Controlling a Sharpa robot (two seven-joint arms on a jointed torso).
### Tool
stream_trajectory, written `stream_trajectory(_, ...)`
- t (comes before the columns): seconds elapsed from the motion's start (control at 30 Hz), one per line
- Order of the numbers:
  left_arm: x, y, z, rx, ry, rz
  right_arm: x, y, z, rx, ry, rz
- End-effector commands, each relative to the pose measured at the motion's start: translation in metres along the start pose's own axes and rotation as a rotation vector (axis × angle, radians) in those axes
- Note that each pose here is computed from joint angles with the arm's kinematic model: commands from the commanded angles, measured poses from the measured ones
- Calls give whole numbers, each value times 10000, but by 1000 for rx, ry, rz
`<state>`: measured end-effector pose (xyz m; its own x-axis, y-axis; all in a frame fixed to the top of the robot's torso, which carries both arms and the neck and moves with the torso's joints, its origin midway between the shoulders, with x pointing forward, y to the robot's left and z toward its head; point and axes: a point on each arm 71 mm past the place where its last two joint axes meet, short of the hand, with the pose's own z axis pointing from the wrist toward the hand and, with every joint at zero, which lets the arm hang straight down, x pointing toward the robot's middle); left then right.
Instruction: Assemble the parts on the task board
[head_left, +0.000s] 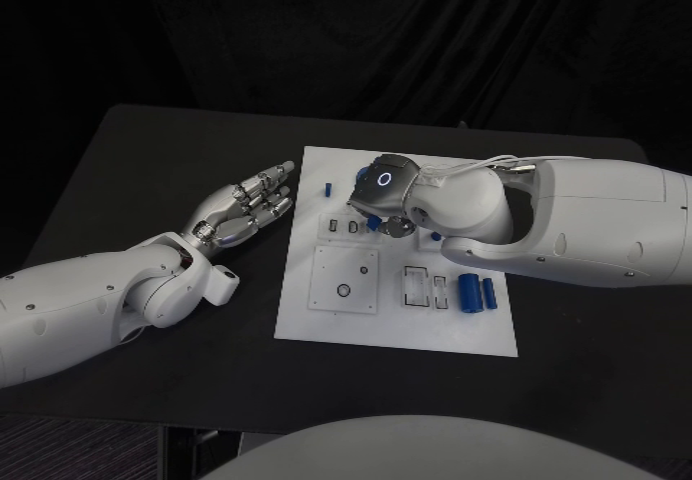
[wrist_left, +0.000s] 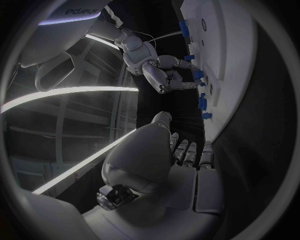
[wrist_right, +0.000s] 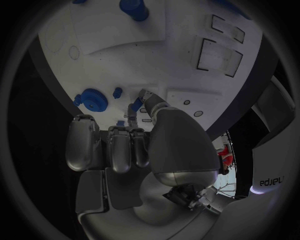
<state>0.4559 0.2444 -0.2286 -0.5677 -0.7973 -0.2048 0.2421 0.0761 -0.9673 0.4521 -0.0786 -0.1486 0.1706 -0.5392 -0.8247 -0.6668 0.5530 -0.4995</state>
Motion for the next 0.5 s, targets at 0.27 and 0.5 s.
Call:
stream_trajectory(0.27,21,-80,1,121,10,-13,9,22,0,-2,12,-8)
stream_trajectory(0.5,19,-77,2,120,10,-13,6,26,-1,-2,10,-7)
